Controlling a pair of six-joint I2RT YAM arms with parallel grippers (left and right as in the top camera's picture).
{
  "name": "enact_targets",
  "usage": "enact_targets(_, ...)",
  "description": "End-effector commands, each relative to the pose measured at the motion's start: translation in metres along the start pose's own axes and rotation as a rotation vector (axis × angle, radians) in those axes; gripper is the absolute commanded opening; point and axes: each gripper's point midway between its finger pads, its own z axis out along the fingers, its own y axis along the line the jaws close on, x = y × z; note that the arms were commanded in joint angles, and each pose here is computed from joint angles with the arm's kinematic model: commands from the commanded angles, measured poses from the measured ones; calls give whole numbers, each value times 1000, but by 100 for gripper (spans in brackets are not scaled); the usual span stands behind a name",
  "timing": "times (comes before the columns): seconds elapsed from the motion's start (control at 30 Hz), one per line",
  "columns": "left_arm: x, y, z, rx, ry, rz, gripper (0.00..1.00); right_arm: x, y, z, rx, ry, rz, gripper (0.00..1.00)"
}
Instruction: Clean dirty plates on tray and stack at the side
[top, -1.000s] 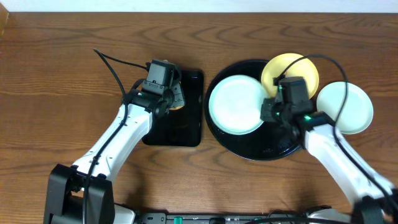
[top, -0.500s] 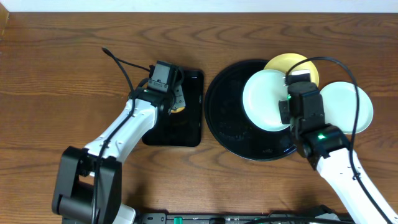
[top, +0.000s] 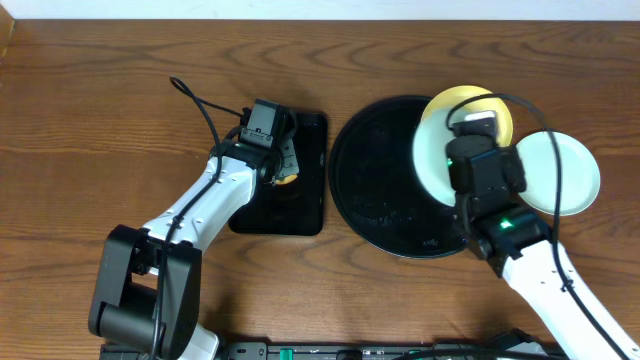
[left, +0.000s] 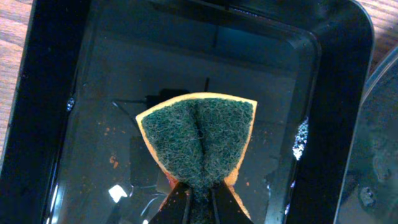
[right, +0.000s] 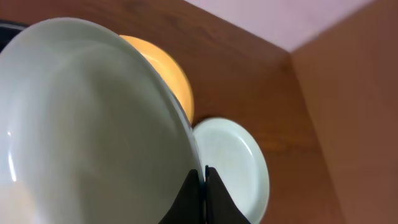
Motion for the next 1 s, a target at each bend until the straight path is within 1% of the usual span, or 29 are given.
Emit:
enact_targets(0.0, 2, 7, 3, -22, 2, 4, 8, 3, -36, 7, 104, 27, 216, 1)
enact_targets(0.1, 2, 7, 3, -22, 2, 4, 8, 21, -52, 22, 115, 92, 322, 1)
enact_targets(0.27, 2, 7, 3, -22, 2, 4, 8, 64, -89, 48, 202, 223, 562, 1)
enact_targets(0.43, 2, 7, 3, -22, 2, 4, 8, 102, -124, 69, 250, 312, 773, 1)
enact_targets(0.57, 2, 7, 3, -22, 2, 4, 8, 128, -143, 84, 259, 361, 887, 1)
enact_targets(0.7, 2, 7, 3, -22, 2, 4, 8, 148, -152, 98, 249, 395, 952, 1)
enact_targets(0.77, 2, 7, 3, -22, 2, 4, 8, 151, -153, 106, 234, 391, 974, 2)
enact_targets(0.8, 2, 7, 3, -22, 2, 4, 8, 150, -152, 110, 219, 385, 976, 3)
enact_targets(0.83, 2, 7, 3, -22, 2, 4, 8, 147, -152, 113, 201, 371, 977, 8)
enact_targets(0.87, 2, 7, 3, -22, 3, 4, 8, 142, -150, 117, 176, 353, 973, 14)
enact_targets(0.93, 2, 7, 3, -22, 3, 4, 8, 130, -145, 122, 105, 311, 959, 32)
enact_targets(0.97, 2, 7, 3, -22, 3, 4, 8, 121, -139, 124, 47, 288, 951, 37)
